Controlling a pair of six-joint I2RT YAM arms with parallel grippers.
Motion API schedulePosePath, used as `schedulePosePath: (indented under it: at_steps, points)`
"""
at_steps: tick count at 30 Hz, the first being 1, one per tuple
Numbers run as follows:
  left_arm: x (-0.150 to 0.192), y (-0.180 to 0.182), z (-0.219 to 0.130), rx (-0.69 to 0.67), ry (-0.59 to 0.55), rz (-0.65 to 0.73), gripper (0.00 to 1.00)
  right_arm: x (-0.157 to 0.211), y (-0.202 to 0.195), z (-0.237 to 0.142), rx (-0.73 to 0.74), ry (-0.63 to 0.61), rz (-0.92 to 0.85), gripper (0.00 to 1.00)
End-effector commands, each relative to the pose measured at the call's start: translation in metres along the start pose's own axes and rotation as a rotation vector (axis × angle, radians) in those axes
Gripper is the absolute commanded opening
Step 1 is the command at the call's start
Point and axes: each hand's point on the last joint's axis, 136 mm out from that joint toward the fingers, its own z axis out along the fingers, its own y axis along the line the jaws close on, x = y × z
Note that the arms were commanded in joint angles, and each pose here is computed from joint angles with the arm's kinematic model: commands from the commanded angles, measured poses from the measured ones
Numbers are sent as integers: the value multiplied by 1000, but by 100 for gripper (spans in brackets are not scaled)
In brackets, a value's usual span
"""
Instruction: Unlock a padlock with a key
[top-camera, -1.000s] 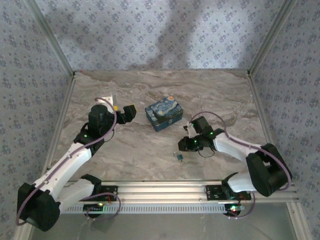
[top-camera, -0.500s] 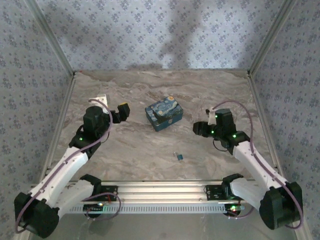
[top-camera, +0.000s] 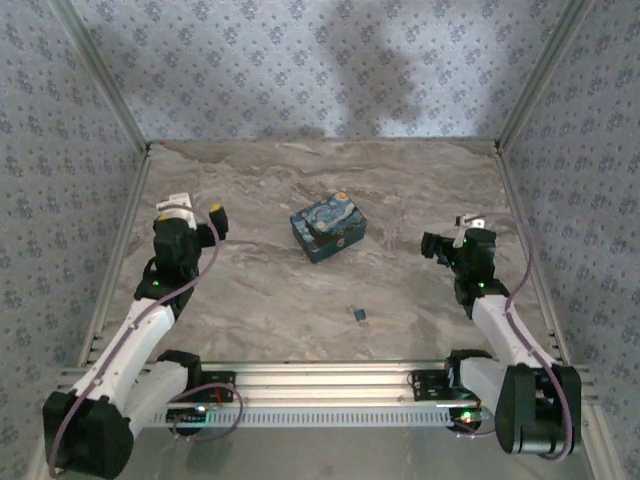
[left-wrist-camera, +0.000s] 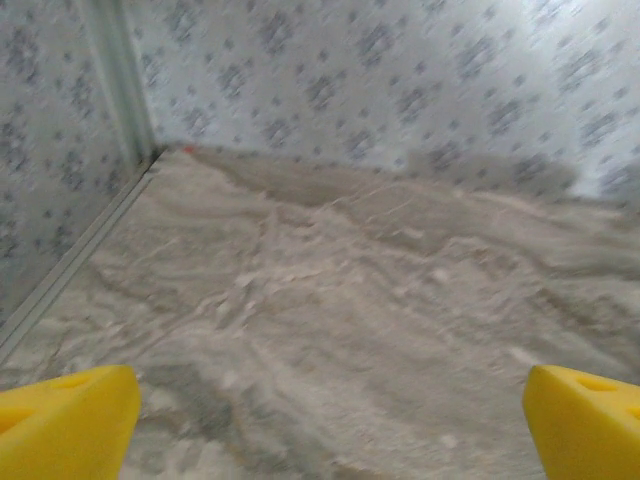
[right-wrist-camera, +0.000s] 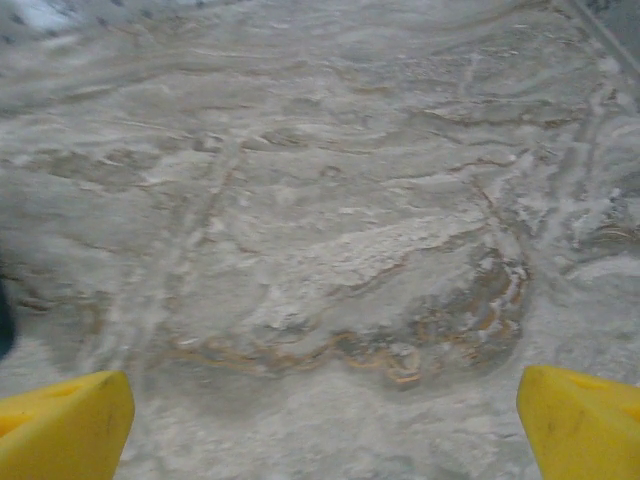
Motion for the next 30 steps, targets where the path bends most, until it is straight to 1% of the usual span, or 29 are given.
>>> schedulePosePath:
  at_steps: [1, 4, 10, 14, 17, 18, 21, 22, 23, 25, 30]
  points:
    - [4, 9, 12, -39, -9, 72, 98, -19, -17, 11, 72, -115, -66, 100]
    - [24, 13, 25, -53, 35, 109, 98, -15, -19, 22, 63, -160, -60, 100]
    - [48, 21, 42, -51, 33, 129, 98, -16, -11, 37, 8, -227, -88, 100]
    - [62, 27, 51, -18, 28, 104, 98, -3, -9, 49, -27, -219, -81, 100]
    - [75, 33, 59, -11, 48, 91, 98, 5, -8, 56, -45, -234, -85, 100]
    - [78, 33, 61, -6, 51, 92, 98, 4, -7, 57, -53, -231, -87, 100]
    - [88, 31, 66, 22, 58, 101, 98, 5, -9, 71, -42, -144, -75, 100]
    - [88, 29, 68, 31, 54, 106, 98, 4, -7, 73, -18, -126, -99, 100]
    - [89, 27, 69, 46, 66, 118, 98, 5, -5, 74, -9, -122, -113, 100]
    - [89, 24, 71, 68, 52, 139, 98, 4, -6, 74, -15, -126, -110, 100]
    - [102, 25, 82, 101, 39, 124, 98, 4, -5, 74, -13, -127, -112, 100]
